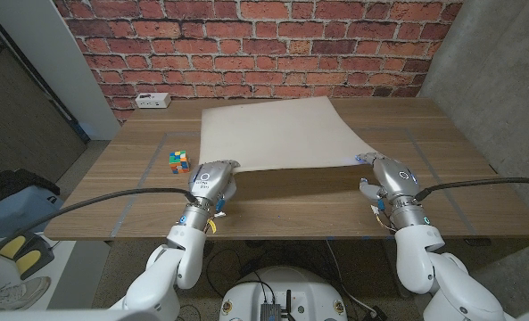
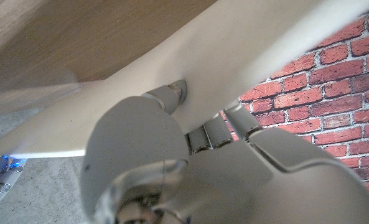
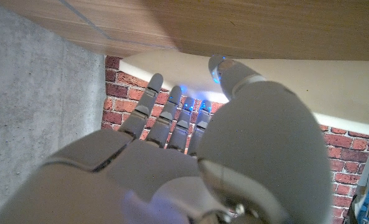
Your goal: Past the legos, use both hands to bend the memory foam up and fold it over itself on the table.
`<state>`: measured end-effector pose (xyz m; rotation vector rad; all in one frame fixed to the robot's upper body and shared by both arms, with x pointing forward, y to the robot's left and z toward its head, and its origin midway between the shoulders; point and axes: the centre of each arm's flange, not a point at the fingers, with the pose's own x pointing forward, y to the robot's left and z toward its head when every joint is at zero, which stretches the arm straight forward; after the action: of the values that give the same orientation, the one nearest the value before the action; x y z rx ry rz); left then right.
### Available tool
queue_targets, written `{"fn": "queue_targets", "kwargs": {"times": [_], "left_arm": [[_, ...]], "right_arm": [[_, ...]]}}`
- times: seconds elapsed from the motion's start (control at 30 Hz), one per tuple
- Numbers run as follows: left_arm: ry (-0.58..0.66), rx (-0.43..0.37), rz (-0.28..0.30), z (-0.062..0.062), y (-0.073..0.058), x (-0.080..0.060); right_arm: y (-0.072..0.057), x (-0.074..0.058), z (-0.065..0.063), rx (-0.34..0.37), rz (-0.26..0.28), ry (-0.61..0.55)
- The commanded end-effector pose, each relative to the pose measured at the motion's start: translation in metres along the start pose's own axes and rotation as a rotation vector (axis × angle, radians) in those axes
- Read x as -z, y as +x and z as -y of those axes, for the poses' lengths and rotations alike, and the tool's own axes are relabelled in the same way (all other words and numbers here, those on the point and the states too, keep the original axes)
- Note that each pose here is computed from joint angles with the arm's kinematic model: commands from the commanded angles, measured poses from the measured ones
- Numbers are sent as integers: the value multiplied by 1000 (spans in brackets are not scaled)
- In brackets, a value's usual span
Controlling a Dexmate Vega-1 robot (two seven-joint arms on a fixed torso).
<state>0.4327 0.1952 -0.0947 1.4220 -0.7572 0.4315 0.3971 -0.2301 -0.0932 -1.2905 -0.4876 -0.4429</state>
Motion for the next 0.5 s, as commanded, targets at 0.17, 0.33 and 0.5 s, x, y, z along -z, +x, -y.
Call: {"fn": "queue_targets", "kwargs": {"times": [0.17,0.33,0.5], "left_arm": [[-73,102,124,-4,12,0],[-58,175,175,-6,17,-1],[-36,238,192,-7,23,-3]], "right_arm": [[4,-22,-14,233,-14,-210],[9,-25,-16,297,2,-226],[13,-29,-14,310,13,-251]]}}
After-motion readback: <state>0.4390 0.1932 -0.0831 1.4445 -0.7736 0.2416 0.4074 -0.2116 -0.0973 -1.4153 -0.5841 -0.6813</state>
